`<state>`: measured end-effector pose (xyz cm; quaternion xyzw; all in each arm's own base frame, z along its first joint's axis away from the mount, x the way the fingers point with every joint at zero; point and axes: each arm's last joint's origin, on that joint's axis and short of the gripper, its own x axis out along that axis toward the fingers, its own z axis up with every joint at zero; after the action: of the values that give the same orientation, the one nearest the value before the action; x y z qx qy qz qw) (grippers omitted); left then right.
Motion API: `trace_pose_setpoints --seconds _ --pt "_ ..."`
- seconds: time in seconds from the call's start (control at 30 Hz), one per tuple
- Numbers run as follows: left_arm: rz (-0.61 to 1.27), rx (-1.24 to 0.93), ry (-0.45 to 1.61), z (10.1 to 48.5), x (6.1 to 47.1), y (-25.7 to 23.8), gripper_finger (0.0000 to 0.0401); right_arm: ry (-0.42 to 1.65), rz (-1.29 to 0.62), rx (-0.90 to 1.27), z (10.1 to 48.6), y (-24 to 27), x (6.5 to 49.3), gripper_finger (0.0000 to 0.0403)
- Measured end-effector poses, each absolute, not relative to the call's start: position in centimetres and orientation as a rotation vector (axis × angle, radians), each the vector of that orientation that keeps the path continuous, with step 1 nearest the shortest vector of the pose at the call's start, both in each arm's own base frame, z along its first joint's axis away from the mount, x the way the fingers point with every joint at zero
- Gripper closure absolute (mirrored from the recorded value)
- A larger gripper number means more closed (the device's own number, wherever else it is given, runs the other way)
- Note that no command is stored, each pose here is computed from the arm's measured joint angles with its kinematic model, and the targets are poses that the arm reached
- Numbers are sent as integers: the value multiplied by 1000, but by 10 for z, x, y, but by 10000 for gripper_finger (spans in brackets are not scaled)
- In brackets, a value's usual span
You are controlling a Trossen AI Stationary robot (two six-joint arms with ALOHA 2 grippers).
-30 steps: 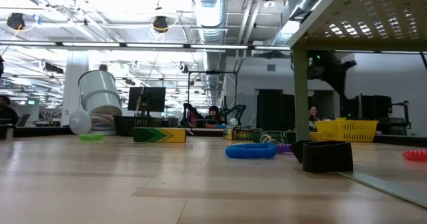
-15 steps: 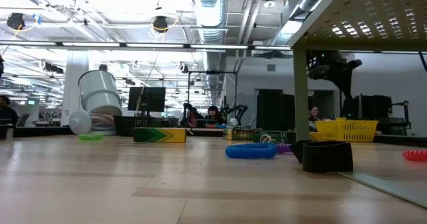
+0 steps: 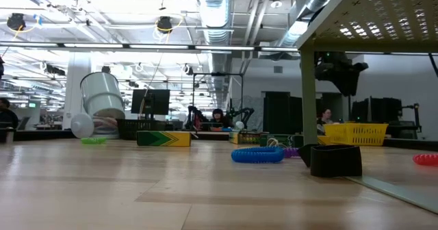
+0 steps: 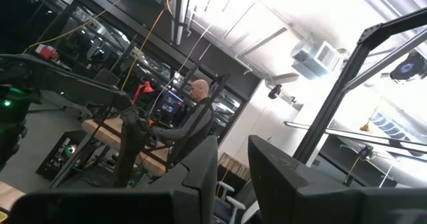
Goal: Pick & Place Office Desk Supplies
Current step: Put the black rubber band into the yellow bin
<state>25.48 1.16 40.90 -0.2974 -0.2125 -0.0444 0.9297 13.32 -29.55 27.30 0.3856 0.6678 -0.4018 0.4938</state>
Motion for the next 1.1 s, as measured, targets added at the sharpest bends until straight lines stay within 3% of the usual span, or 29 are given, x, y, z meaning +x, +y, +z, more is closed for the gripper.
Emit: trace_pose_setpoints --seconds 0.33,0.47,0.67,0.93,1.1 --pt "-101 -616 -432 409 255 9 321 1572 -975 939 282 -297 135 246" --pt "-132 -611 -417 409 255 7 321 1442 -932 962 304 -294 136 246" --pt "-157 -581 -252 396 259 5 321 1043 -801 992 368 -274 144 248" --pt "-50 -361 301 338 265 -2 321 425 -456 753 471 -199 162 250" --pt "-174 -143 514 305 277 -34 321 153 -353 649 519 -146 156 253"
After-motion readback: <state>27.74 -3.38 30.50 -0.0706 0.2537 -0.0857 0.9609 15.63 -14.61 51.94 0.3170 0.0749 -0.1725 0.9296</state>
